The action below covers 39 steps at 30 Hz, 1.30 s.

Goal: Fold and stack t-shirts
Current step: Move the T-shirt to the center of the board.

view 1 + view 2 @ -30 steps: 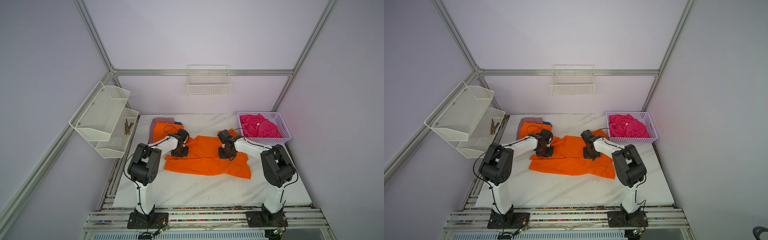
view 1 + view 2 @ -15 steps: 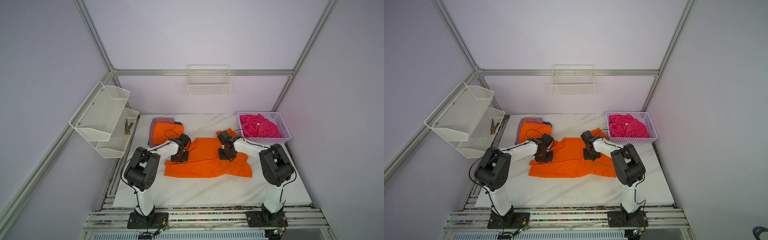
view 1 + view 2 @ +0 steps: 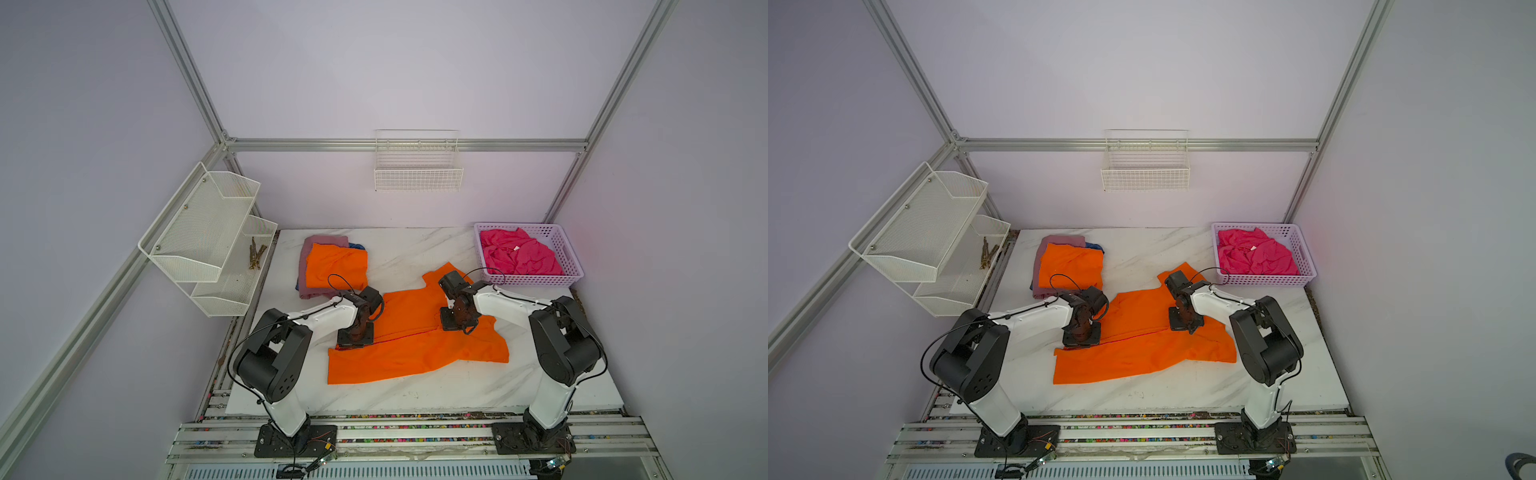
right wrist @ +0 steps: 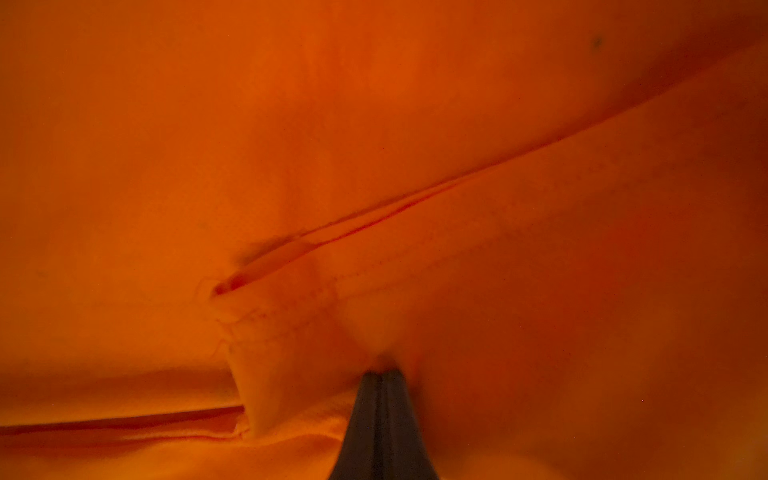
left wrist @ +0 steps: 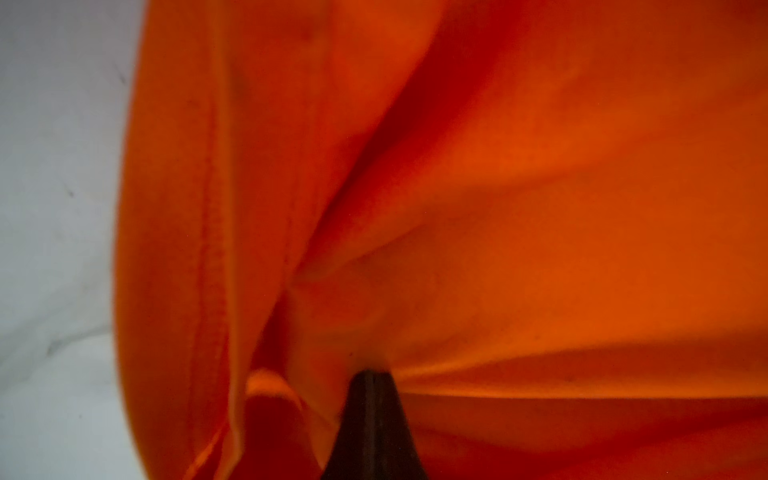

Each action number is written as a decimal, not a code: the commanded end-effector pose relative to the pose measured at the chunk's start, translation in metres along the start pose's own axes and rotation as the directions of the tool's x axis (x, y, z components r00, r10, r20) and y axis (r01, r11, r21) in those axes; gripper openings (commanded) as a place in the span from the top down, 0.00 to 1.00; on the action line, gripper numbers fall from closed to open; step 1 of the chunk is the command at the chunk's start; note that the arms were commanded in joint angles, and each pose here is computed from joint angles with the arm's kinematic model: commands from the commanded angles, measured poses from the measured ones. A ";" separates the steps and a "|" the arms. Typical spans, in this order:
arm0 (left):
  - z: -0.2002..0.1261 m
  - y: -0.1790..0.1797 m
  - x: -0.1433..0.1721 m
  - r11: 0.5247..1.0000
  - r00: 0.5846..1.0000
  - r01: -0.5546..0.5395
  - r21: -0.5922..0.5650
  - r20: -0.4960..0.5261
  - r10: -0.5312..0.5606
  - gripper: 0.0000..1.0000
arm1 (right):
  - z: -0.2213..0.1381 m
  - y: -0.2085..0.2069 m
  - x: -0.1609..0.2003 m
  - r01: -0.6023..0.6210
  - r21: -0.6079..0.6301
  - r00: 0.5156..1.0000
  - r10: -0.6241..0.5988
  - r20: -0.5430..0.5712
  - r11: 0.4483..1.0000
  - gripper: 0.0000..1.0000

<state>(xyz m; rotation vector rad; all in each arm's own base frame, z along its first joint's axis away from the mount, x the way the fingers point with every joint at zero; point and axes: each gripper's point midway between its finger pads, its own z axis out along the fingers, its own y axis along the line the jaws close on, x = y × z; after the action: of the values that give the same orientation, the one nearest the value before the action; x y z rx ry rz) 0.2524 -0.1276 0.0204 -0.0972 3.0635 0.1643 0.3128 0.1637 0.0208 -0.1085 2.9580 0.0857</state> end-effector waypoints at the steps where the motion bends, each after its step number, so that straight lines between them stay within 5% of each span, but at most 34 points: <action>1: 0.006 0.033 0.048 0.988 0.988 0.050 -0.149 -0.135 -0.071 1.00 | 0.004 -0.017 0.053 0.009 0.060 0.988 0.000 -0.153 0.998 1.00; 10: -0.001 0.028 0.060 0.979 0.989 0.062 -0.194 -0.120 -0.087 1.00 | -0.003 -0.017 0.075 0.017 0.063 0.986 -0.007 -0.164 0.998 1.00; 25: -0.037 0.042 0.017 0.926 0.993 0.120 -0.359 0.056 -0.107 0.96 | -0.035 0.000 0.038 0.012 0.001 1.000 -0.012 -0.015 1.000 0.99; 30: -0.049 0.043 0.005 0.916 0.988 0.143 -0.374 0.105 -0.112 0.91 | -0.052 0.003 0.026 0.021 -0.019 0.998 -0.020 0.058 1.000 0.79; 39: -0.049 0.017 -0.042 0.969 0.976 0.003 -0.246 0.213 0.051 0.90 | -0.075 -0.011 -0.016 0.028 0.074 0.979 -0.042 0.198 0.997 0.68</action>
<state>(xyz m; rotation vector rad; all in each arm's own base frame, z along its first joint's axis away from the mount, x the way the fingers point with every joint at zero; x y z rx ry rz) 0.2619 -0.1055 0.0641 -0.1457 2.8863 0.6287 0.2941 0.1573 0.0808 -0.1457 2.8366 0.0649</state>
